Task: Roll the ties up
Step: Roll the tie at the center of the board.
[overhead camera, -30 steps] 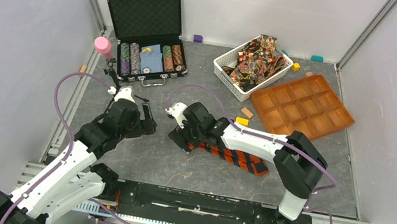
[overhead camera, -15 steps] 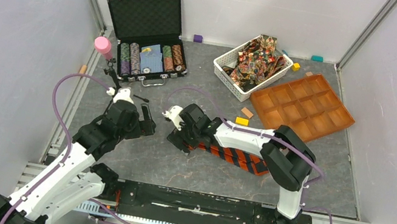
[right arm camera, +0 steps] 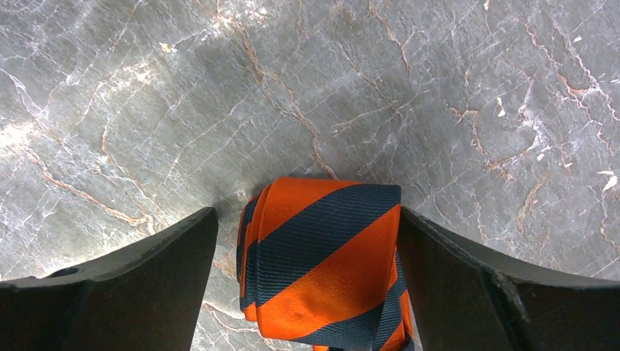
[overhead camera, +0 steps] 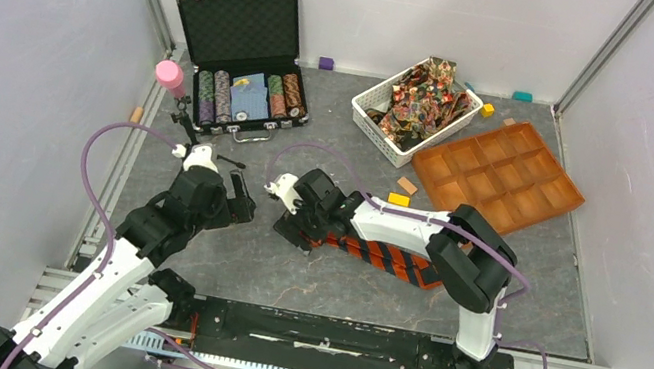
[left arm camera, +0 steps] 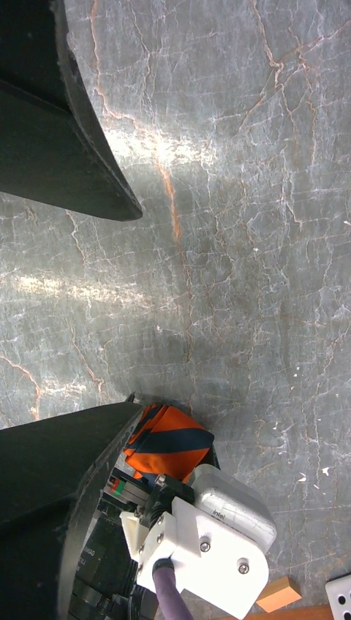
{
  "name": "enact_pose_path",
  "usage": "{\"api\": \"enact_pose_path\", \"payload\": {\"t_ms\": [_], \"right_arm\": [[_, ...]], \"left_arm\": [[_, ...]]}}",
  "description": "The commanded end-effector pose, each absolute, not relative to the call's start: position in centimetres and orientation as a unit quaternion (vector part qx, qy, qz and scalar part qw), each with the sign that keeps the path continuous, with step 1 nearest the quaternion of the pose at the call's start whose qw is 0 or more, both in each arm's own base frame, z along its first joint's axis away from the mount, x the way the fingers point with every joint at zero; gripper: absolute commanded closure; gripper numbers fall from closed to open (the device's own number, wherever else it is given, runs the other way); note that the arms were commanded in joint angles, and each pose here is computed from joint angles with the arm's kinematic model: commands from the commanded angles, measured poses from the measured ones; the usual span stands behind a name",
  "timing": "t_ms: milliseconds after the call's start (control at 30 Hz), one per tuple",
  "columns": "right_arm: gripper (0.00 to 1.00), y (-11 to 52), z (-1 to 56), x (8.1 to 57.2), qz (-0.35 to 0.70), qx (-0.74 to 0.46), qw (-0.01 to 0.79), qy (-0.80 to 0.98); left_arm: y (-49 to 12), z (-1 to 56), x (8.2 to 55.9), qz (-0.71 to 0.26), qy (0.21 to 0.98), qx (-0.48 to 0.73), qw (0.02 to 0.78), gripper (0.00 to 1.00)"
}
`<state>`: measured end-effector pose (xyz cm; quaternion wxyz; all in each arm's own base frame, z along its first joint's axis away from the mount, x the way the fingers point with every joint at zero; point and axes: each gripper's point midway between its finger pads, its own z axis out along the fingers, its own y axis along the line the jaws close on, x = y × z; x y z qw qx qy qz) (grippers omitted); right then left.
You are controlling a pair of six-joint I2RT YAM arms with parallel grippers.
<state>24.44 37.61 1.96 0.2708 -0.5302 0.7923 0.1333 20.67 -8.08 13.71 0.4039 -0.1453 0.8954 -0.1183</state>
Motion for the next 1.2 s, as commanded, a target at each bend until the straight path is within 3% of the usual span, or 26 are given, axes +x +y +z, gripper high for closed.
{"api": "enact_pose_path", "payload": {"t_ms": [0, 600, 800, 933, 1067, 1167], "right_arm": [[0.06, 34.3, -0.1, 23.7, 0.095, -0.543, 0.223, 0.804], [0.43, 34.1, -0.4, 24.4, 0.097, -0.541, 0.214, 0.808], [0.50, 34.6, -0.3, 24.8, 0.098, -0.538, 0.219, 0.808], [0.48, 34.9, -0.4, 24.6, 0.106, -0.537, 0.215, 0.809], [0.35, 35.0, -0.6, 24.6, 0.108, -0.535, 0.214, 0.810], [0.40, 34.9, -0.7, 24.5, 0.108, -0.536, 0.213, 0.810]], "left_arm": [[-8.0, 13.8, 20.9, -0.123, 0.889, -0.167, 0.408, 0.00], [-8.0, 13.7, 21.0, -0.124, 0.888, -0.170, 0.408, 0.00], [-8.0, 13.7, 21.0, -0.123, 0.888, -0.170, 0.408, 0.00], [-8.0, 13.7, 21.0, -0.124, 0.888, -0.170, 0.409, 0.00], [-8.0, 13.8, 21.1, -0.125, 0.887, -0.171, 0.409, 0.00], [-8.0, 13.8, 21.1, -0.126, 0.887, -0.172, 0.410, 0.00]]}}
